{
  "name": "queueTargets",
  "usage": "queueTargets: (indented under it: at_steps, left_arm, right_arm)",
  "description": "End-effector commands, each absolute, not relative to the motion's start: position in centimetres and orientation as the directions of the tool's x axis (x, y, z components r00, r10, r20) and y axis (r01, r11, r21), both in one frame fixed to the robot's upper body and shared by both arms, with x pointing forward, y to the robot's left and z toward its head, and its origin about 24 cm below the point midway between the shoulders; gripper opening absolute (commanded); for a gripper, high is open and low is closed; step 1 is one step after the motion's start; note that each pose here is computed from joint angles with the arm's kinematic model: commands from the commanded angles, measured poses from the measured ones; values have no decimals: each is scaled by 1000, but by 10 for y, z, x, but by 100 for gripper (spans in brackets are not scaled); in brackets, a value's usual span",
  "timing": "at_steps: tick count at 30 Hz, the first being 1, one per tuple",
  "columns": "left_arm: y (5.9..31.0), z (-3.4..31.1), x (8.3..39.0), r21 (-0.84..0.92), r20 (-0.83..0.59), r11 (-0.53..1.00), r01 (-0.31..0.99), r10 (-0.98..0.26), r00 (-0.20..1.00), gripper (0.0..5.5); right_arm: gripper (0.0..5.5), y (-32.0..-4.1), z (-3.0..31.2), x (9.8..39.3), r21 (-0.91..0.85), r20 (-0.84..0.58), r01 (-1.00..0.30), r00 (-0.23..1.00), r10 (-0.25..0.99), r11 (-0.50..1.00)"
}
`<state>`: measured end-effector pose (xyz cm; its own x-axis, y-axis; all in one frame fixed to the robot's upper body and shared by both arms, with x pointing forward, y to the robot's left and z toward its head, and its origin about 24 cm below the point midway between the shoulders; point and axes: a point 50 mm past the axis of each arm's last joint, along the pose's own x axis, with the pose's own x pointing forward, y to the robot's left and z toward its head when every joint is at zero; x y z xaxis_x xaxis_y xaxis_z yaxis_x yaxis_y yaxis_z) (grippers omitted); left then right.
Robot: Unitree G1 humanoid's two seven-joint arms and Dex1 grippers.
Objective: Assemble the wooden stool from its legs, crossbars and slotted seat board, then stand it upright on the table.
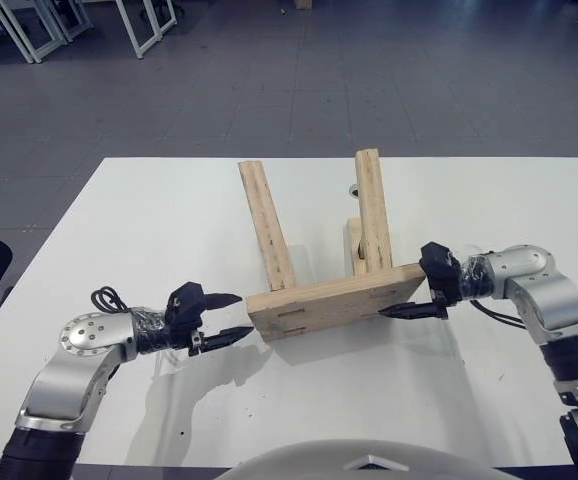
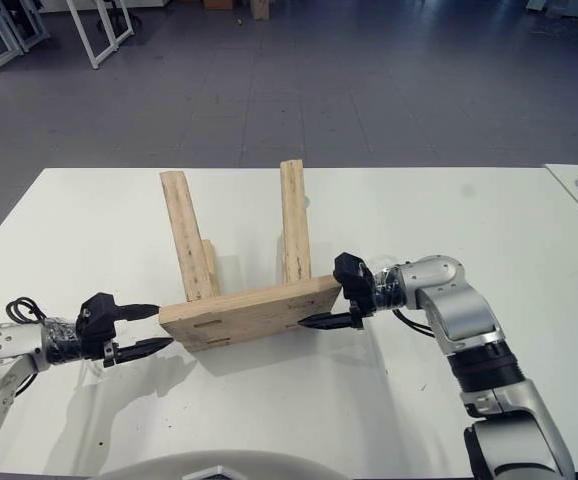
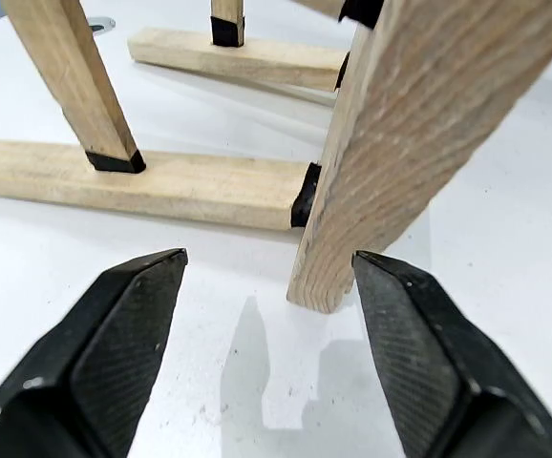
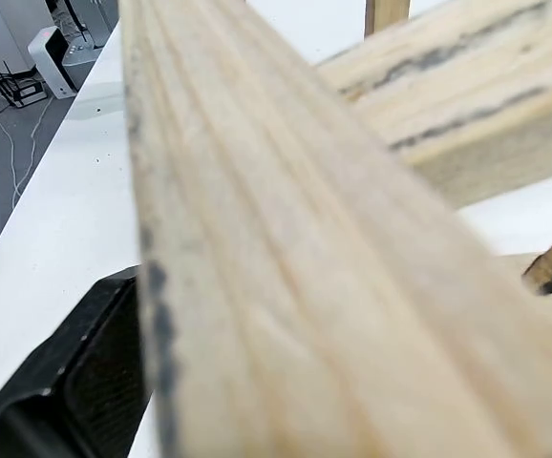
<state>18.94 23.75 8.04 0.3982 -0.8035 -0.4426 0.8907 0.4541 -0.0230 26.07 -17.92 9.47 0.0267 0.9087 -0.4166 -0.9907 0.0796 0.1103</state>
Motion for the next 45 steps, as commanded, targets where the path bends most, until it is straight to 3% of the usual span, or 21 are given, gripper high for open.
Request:
queueTargets:
  at_steps: [1, 4, 7, 12, 16, 24, 30, 34, 40, 45]
  left_arm:
    - [238, 88, 185, -57, -439, 367, 929, -844, 307, 321]
    - [237, 96, 188, -78, -415, 317, 945, -872, 259, 321]
    - [226, 96, 204, -43, -367, 334, 941, -882, 296, 321]
    - [220, 78, 214, -72, -386, 326, 943, -881, 275, 321]
    - [223, 69, 214, -119, -401, 310, 943, -884, 240, 321]
    - [202, 71, 240, -109, -308, 267, 957, -925, 223, 321]
    - [211, 72, 238, -152, -331, 219, 964, -930, 160, 219]
    - [195, 87, 241, -145, -270, 160, 976, -956, 116, 166]
    - [198, 129, 220, -246, -193, 35, 969, -981, -13, 154]
    - [200, 166, 191, -320, -75, -18, 947, -996, -44, 136]
  right_arm:
    - [344, -184, 95, 255, 105, -429, -989, 49, 902, 104]
    - [304, -184, 94, 250, 111, -426, -989, 44, 904, 101]
    - [240, -182, 92, 248, 117, -424, -988, 41, 905, 100]
    - [162, -185, 87, 247, 125, -440, -986, 42, 897, 108]
    - [158, -190, 84, 248, 129, -449, -984, 54, 892, 125]
    - [157, -199, 80, 250, 116, -479, -981, 82, 874, 156]
    - [151, -205, 77, 252, 107, -488, -977, 109, 866, 184]
    - [151, -202, 77, 250, 133, -472, -976, 91, 877, 173]
    - [151, -211, 113, 238, 263, -350, -953, 49, 935, 149]
    - [151, -209, 155, 220, 441, -237, -896, -55, 970, 57]
